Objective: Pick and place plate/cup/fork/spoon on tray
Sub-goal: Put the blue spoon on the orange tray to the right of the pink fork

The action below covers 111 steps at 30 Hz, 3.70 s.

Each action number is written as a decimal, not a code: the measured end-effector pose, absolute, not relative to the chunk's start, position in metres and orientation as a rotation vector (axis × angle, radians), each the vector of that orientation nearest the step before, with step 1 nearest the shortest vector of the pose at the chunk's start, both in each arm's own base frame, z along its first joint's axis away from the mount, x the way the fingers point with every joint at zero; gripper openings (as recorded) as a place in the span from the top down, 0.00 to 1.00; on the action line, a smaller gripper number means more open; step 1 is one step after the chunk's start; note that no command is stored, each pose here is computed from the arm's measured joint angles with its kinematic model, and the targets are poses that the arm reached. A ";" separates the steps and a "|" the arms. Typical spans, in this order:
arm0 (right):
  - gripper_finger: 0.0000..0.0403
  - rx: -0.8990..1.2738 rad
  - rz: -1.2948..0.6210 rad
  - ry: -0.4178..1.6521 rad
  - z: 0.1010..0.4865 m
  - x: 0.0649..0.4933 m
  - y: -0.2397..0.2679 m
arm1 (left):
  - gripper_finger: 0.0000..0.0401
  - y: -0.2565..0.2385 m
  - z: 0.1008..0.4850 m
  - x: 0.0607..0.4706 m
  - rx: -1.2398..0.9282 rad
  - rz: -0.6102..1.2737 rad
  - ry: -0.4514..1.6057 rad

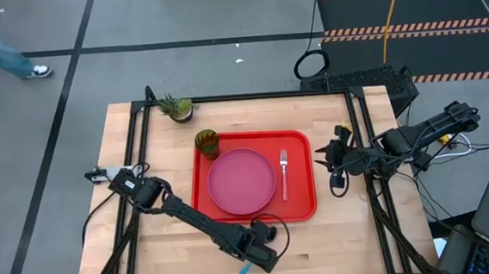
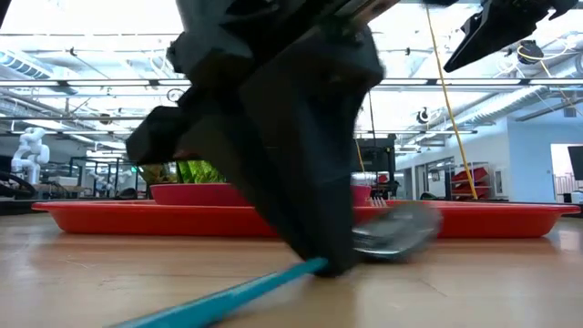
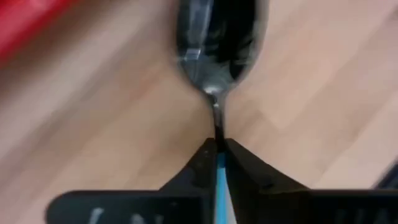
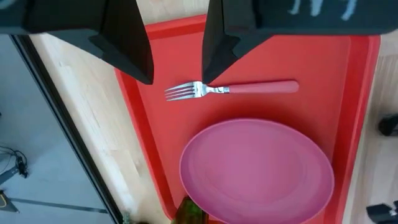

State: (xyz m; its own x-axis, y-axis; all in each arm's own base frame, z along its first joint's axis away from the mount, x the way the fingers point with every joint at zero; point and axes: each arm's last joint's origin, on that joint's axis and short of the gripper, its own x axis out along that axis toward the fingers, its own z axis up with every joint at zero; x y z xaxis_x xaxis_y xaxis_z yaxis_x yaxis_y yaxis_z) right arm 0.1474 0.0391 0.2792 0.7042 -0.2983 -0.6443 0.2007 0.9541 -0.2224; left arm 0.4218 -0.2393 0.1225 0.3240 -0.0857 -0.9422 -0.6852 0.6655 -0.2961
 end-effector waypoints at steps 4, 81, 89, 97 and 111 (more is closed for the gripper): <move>0.68 -0.143 -0.272 0.724 0.280 0.149 0.040 | 0.97 -0.247 0.120 0.424 -0.799 0.406 1.169; 0.68 -0.238 -0.027 0.615 0.335 0.092 0.023 | 0.99 -0.018 0.178 0.556 -1.159 0.695 0.548; 0.68 -0.281 -0.012 0.611 0.336 0.091 0.023 | 0.99 -0.005 0.179 0.555 -1.161 0.721 0.549; 0.68 -0.293 -0.008 0.611 0.336 0.091 0.023 | 0.99 0.001 0.175 0.551 -1.179 0.754 0.596; 0.68 -0.310 -0.003 0.612 0.335 0.091 0.023 | 0.99 0.004 0.169 0.553 -1.231 0.759 0.608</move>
State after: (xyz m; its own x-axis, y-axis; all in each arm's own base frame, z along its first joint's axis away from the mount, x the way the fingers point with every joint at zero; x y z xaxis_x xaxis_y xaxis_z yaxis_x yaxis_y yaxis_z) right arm 0.0909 0.0227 0.3355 0.8202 -0.0934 -0.5645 -0.0887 0.9539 -0.2867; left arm 0.5526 0.0037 0.1689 0.6163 0.1807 -0.7665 -0.7875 0.1521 -0.5973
